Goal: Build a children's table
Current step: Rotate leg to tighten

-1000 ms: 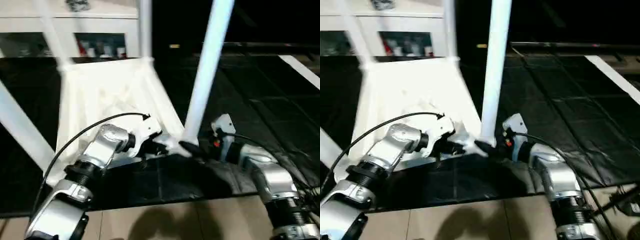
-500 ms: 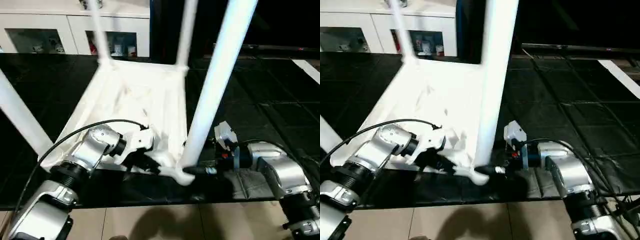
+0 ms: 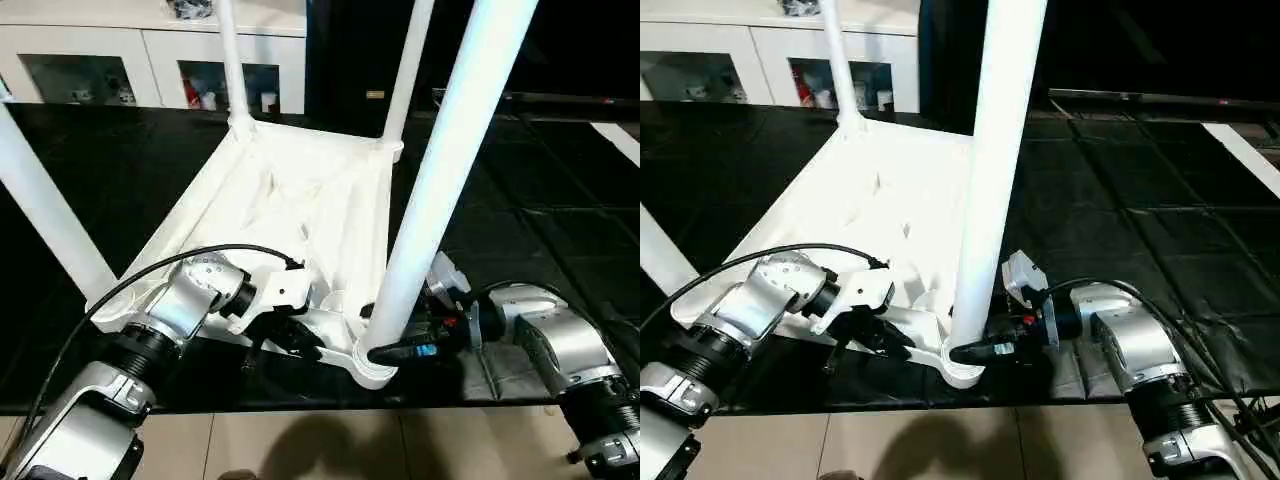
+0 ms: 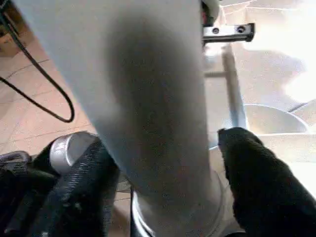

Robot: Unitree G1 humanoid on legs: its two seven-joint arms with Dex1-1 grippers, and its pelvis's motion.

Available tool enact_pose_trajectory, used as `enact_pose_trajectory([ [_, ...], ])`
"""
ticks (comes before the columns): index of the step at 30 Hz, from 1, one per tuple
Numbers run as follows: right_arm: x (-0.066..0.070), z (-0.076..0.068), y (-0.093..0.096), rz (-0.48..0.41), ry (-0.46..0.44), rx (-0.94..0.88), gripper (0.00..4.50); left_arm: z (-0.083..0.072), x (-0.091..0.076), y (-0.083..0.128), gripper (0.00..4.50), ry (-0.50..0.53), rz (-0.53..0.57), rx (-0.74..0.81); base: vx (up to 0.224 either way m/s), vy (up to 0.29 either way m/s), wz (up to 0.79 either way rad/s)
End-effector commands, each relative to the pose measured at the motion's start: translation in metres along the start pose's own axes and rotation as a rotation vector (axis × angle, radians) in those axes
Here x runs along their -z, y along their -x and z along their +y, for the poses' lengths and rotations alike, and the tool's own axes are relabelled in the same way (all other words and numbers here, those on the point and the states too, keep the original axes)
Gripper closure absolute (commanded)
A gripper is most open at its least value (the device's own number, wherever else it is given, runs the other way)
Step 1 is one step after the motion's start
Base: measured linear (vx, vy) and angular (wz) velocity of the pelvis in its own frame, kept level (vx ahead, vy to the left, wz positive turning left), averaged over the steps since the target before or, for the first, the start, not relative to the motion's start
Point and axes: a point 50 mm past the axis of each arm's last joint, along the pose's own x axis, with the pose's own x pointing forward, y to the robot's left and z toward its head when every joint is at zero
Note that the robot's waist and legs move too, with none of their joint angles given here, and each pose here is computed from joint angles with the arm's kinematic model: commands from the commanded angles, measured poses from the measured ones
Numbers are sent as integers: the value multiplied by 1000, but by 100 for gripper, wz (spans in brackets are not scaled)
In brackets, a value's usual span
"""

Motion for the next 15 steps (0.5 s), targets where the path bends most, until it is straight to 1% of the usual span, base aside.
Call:
enact_pose_trajectory([
  [1, -5, -2, 1, 1, 10, -2, 178, -5, -5, -8, 450, -42, 11, 78, 0, 0, 0],
  [4, -5, -1, 1, -3, 6, -11, 190, -5, -4, -8, 450, -41, 13, 74, 0, 0, 0],
  [7, -5, -1, 0, -6, 3, -15, 220, -4, -4, -8, 450, -40, 13, 65, 0, 0, 0],
  [9, -4, 0, 0, -10, 0, -17, 225, -4, -4, -8, 450, -39, 13, 60, 0, 0, 0],
  [11, -5, 0, -2, -39, -12, -11, 233, -3, -3, -8, 450, -30, 11, 40, 0, 0, 0],
  [15, -4, 2, -8, -93, -25, 38, 238, 2, -6, -12, 450, 41, -44, -36, 0, 0, 0],
])
